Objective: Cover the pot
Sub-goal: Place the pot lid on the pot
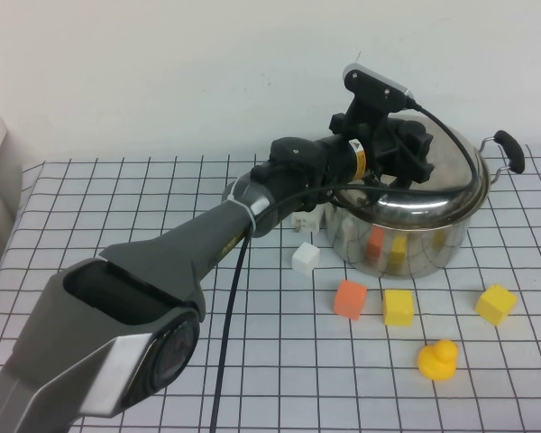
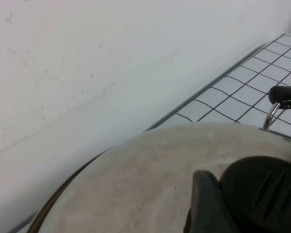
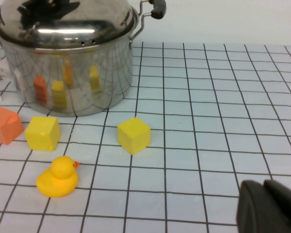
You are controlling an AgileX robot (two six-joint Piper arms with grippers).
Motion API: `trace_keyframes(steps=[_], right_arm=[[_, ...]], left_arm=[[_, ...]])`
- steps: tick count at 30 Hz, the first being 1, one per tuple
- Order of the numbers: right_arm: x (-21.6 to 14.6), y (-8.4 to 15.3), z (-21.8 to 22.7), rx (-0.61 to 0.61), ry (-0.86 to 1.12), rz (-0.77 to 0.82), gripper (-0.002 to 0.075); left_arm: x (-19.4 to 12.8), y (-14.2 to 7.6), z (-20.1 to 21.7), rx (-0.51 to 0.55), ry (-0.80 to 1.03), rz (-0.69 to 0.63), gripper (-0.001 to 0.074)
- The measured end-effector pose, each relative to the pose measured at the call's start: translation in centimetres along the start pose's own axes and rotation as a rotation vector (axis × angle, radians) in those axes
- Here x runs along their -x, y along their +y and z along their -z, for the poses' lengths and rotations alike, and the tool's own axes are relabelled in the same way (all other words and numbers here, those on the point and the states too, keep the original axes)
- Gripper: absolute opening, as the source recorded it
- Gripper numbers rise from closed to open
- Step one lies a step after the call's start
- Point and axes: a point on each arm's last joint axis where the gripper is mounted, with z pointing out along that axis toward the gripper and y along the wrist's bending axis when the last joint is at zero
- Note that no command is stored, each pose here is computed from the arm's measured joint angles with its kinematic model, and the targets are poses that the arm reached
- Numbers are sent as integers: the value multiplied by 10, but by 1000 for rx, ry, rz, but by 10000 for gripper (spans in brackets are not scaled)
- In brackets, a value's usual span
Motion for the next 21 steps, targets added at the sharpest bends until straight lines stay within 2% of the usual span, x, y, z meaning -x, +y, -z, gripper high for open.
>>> trace_keyframes(steps=[14,21], right_arm=[[0,0,0,0,0,0,9],[0,0,0,0,0,0,9]], left_arm=[[2,1,1,9,-2,-8,358],[37,-1,14,18,-50,-66,363]])
